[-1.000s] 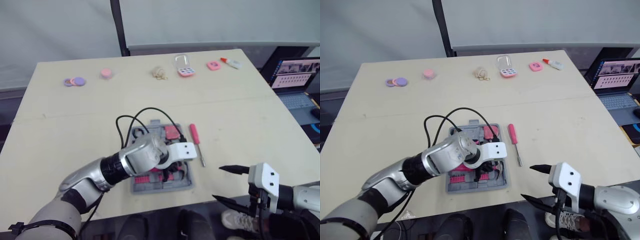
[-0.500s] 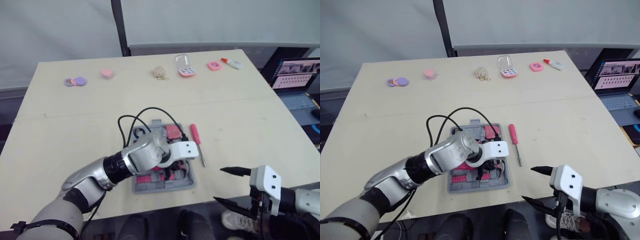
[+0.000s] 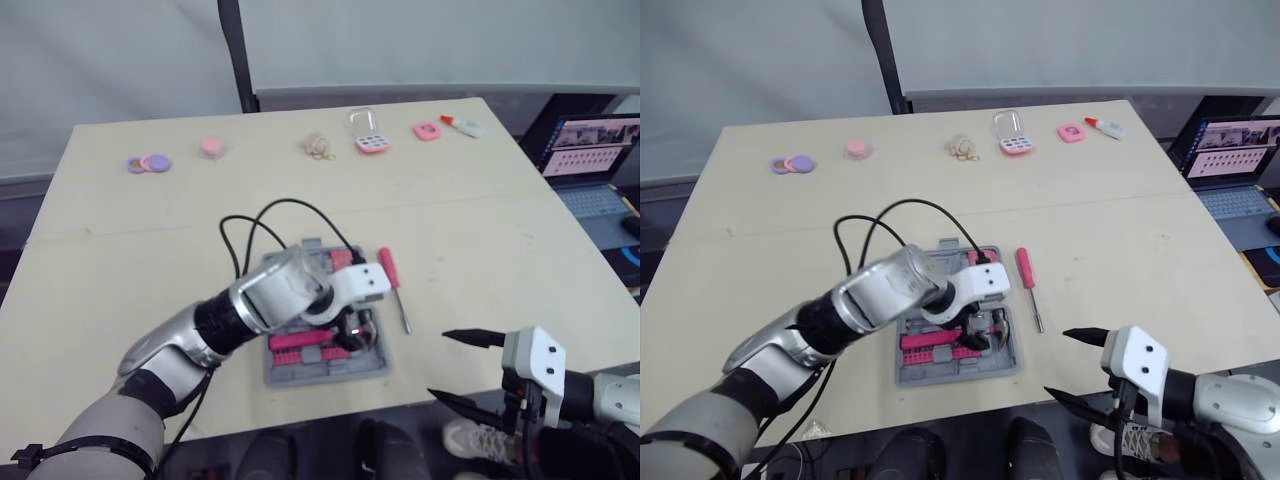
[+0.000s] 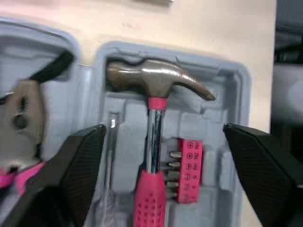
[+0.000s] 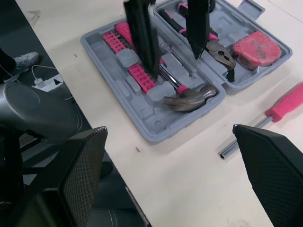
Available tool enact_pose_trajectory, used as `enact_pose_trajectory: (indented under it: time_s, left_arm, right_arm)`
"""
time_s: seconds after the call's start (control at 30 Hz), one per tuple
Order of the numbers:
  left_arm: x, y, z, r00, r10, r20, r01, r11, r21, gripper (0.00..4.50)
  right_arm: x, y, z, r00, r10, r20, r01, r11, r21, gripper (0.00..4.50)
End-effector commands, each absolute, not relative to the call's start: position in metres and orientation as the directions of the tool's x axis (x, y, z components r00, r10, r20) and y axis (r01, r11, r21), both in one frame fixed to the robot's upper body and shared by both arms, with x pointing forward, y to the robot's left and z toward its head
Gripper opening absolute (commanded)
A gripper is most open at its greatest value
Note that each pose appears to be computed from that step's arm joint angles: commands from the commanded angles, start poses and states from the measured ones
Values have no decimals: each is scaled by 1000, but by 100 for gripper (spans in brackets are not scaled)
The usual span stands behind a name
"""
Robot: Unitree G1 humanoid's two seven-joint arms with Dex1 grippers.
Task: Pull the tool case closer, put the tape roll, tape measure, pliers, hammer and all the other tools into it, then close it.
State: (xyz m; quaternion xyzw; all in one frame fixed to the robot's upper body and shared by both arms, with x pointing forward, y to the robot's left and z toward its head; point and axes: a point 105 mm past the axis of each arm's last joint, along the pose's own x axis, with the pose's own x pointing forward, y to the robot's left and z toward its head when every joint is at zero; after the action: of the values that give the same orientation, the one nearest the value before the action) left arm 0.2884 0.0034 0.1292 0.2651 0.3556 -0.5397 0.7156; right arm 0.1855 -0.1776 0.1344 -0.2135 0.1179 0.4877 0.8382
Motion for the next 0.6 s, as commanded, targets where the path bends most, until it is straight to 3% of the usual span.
enact_pose_trajectory:
  time_s: [0.03,0.2,0.23,0.3,0.53,0.6]
  left_arm:
    - [287,1,153,182,-736,-652,956,287,-58,427]
    - [292,25,167,229,-882,-411,961,273,-51,427]
    - [295,33,164,248,-884,-397,954,295,-59,404]
    - [295,48,157,261,-886,-384,950,307,-64,353]
    - [293,78,125,296,-878,-377,942,333,-36,5]
    - [288,81,114,287,-880,-379,950,311,-1,5]
  right_arm:
    - [184,-174,141,481,786,-389,-875,409,-257,450]
    - [186,-174,141,483,786,-387,-874,408,-264,450]
    - [187,-174,141,483,786,-387,-874,407,-264,450]
    - [187,-174,142,482,785,-388,-875,406,-265,450]
    - [189,-175,143,480,787,-388,-875,401,-269,450]
    - [190,-175,143,480,788,-387,-876,401,-269,450]
